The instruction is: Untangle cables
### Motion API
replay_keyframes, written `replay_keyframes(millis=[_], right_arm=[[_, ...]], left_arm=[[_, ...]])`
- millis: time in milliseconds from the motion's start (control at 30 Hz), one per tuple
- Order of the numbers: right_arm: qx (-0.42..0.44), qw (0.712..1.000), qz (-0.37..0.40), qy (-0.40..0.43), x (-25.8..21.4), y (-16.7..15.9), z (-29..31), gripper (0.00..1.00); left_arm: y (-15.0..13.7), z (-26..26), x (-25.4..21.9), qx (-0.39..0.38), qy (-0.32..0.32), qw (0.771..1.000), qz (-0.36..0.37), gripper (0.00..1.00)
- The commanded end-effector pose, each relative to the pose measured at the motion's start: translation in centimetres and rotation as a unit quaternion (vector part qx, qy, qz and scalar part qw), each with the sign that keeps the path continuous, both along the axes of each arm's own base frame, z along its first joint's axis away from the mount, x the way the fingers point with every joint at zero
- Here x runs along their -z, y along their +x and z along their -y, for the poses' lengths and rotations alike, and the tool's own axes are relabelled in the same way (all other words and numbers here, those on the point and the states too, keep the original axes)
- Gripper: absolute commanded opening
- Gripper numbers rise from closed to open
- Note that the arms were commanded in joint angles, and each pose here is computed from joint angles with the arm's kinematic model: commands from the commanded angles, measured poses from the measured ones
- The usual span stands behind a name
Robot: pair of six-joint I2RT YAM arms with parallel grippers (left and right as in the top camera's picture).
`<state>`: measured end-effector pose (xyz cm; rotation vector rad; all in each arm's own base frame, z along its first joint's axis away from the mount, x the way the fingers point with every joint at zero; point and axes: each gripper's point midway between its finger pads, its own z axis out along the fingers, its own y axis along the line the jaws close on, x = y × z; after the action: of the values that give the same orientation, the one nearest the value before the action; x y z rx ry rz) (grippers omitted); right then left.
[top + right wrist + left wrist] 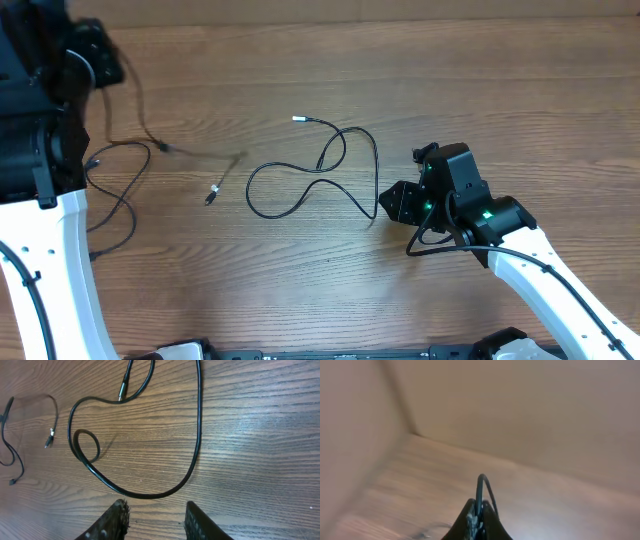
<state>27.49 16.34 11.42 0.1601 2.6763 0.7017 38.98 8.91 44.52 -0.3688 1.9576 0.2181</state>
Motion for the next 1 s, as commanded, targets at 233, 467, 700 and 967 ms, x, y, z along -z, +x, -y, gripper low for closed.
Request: replay_keyframes(millis=[233, 467, 700, 967], right_arm=[[-0.005, 1.000, -0.004, -0.001, 0.1, -0.3, -0.1, 0.35], [-0.005, 1.000, -0.004, -0.001, 0.1, -0.3, -0.1, 0.35], [-0.005, 1.000, -0.007, -0.002, 0.2, -0.4, -0.1, 0.35], [-0.005, 1.000, -0.008, -0.002, 0.2, -0.4, -0.1, 0.35]], left_arm=[[-6.2, -11.1, -8.3, -0.267, 0.078, 0.951, 0.138, 0.04], [-8.1, -14.5, -5.8, -0.329, 0.040, 0.936, 0.116, 0.04], [-8.7, -17.6, -0.5, -0.380, -0.006, 0.924, 0.045, 0.04], [-6.5, -18.7, 9.3, -0.388, -0.060, 0.914, -0.103, 0.04]])
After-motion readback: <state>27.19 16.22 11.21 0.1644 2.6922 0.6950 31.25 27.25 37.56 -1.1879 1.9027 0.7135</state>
